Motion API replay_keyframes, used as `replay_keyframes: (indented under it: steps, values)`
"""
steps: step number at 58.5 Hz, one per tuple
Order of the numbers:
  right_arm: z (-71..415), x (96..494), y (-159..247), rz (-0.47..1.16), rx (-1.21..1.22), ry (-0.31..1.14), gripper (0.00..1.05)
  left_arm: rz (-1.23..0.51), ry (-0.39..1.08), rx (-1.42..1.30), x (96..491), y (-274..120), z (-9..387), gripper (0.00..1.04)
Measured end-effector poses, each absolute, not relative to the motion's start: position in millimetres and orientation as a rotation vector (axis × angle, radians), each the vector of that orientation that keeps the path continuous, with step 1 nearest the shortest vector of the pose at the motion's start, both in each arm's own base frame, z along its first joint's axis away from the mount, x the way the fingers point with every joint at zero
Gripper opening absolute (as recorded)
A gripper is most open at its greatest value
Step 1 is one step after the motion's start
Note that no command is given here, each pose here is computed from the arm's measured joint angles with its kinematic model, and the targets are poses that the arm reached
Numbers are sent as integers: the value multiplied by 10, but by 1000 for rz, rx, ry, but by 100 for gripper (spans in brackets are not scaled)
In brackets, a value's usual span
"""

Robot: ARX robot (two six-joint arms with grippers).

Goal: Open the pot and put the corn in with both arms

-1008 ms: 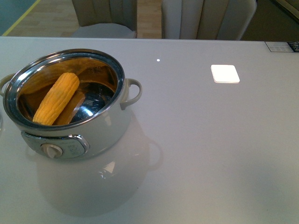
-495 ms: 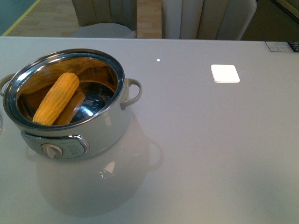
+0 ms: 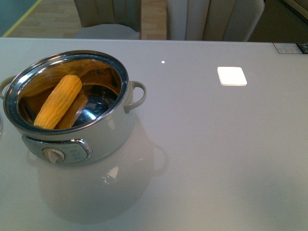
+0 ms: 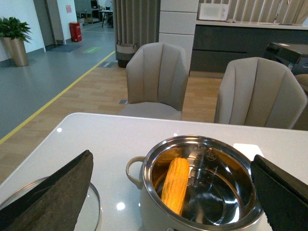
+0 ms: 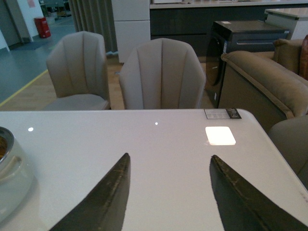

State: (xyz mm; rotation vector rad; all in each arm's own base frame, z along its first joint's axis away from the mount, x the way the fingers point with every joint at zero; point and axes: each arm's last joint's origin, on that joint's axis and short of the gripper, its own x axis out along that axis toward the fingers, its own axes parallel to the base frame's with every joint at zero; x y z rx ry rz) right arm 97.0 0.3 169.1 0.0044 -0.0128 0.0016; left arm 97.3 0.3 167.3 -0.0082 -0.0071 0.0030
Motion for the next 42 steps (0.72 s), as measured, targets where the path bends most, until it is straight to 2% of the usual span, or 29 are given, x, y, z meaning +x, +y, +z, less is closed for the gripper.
replay_keyframes:
  steps: [4,13,42]
  values:
    - [1691,970,3,2,4,-13,73,3,-7,-8,973,3,1673,98]
    - [1691,970,3,2,5,-13,97,3,-7,-8,973,3,1675,98]
    - [1691,970,3,1,4,-13,96,3,-7,-8,973,3,1673,98]
